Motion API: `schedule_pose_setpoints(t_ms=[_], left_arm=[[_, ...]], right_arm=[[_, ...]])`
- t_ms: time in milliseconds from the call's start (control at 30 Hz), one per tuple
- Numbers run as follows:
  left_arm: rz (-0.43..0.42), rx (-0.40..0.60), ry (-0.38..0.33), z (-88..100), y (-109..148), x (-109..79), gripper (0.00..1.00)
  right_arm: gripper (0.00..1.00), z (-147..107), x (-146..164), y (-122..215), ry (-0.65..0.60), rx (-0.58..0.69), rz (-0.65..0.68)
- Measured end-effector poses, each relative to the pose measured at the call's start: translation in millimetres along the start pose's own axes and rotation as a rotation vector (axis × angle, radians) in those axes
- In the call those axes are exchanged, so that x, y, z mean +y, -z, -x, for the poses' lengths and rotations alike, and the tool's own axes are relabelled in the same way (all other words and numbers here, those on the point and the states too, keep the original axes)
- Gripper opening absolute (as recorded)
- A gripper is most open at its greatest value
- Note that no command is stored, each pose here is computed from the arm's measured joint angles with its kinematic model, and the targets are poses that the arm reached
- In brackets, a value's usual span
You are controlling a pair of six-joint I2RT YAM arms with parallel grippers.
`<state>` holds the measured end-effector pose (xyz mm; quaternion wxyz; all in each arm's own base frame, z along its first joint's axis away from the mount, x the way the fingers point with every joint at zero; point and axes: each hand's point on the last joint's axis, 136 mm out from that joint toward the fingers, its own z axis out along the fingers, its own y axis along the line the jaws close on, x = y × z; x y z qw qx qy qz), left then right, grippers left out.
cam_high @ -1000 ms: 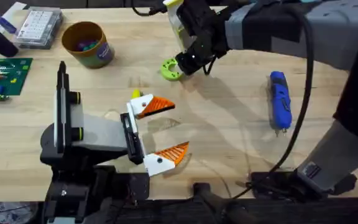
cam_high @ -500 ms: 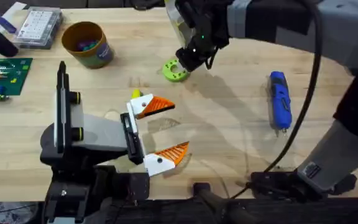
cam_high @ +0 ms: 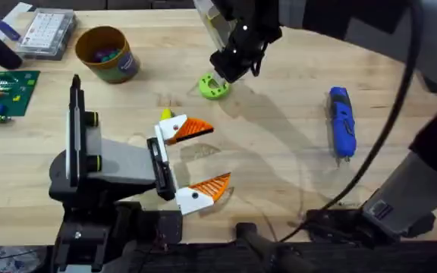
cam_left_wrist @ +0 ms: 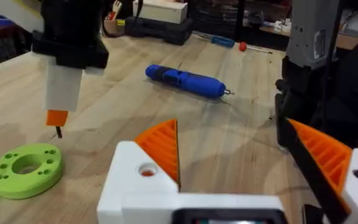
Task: Pick up the gripper from the table and insert it into the empty holder that is missing its gripper. Then pick up a screw, insert it into the mounting hole, and use the screwdriver to tighten it. Finally, clean up the table by picking up the vegetable and placing it into the bucket.
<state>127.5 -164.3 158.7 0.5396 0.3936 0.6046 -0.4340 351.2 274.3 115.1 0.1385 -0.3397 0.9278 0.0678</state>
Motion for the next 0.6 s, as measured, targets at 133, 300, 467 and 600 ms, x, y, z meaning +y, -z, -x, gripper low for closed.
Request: schedule_pose_setpoints(t_ms=[133, 300, 467, 600], left_arm=[[0.000, 0.000, 0.000, 0.0, 0, 0.1, 0.990], [0.000, 0.000, 0.000, 0.0, 0, 0.0, 0.990], [0.000, 0.000, 0.000, 0.0, 0, 0.1, 0.990], [0.000, 0.000, 0.000, 0.0, 0, 0.0, 0.990]], right_arm=[[0.004, 0, 4, 15, 0.011, -0.017, 0.002], [0.004, 3, 6, 51, 0.014, -0.081, -0.001], [0.004, 1, 8, 86, 0.018, -0.135, -0.003], [0.004, -1, 13, 99, 0.028, -0.154, -0.001]])
